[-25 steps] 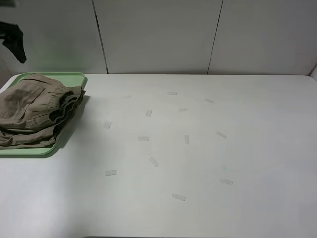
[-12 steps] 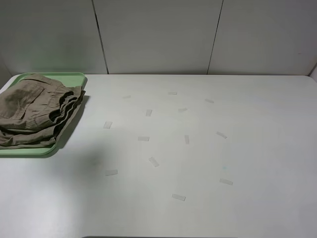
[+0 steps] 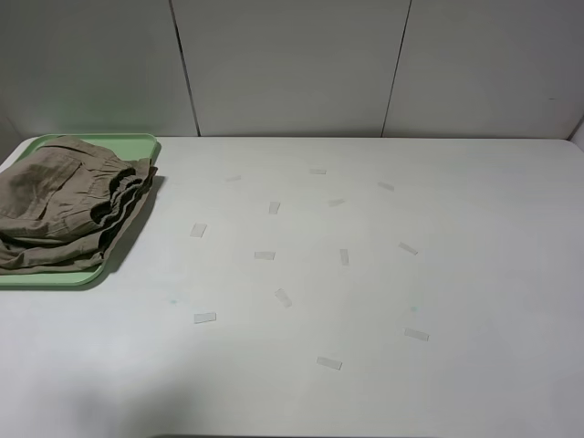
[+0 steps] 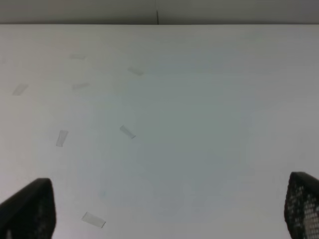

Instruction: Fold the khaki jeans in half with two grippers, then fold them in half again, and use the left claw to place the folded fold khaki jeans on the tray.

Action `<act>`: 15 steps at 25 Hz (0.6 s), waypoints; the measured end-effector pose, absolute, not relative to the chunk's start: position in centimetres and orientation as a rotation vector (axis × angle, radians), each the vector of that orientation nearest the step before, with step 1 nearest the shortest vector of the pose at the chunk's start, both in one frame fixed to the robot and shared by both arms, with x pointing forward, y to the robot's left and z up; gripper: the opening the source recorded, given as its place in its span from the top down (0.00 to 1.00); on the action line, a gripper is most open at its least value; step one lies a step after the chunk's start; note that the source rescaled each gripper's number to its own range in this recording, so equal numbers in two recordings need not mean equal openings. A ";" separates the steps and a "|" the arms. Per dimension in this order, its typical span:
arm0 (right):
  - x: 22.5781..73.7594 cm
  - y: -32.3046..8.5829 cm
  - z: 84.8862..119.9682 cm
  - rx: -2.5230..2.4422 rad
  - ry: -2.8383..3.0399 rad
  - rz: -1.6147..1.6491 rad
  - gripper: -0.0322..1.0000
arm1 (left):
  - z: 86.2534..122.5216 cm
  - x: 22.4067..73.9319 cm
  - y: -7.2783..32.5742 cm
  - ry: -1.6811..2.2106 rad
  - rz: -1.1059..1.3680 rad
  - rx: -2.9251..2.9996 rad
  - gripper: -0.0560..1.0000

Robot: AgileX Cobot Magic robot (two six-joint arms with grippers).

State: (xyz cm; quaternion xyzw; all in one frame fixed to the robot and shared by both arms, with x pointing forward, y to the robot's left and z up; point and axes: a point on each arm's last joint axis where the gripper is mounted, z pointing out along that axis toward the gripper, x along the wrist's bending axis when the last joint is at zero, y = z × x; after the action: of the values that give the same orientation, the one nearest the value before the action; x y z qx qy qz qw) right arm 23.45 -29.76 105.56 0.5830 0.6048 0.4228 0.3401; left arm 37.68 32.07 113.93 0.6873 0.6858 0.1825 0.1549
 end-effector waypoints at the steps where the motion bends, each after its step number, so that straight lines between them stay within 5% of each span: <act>1: 23.4 -29.8 105.6 1.517 1.574 1.100 0.00 | 113.8 36.8 31.9 1.955 0.537 1.965 0.00; 15: 23.4 -29.8 105.6 1.517 1.574 1.100 0.00 | 109.0 26.1 29.5 1.773 0.697 1.816 0.00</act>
State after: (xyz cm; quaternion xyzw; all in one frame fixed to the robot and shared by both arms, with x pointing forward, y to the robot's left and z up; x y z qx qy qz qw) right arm 23.45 -29.76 105.56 0.5830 0.6048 0.4228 0.3401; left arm 26.10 29.48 108.99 0.6677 0.6520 0.2561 0.2520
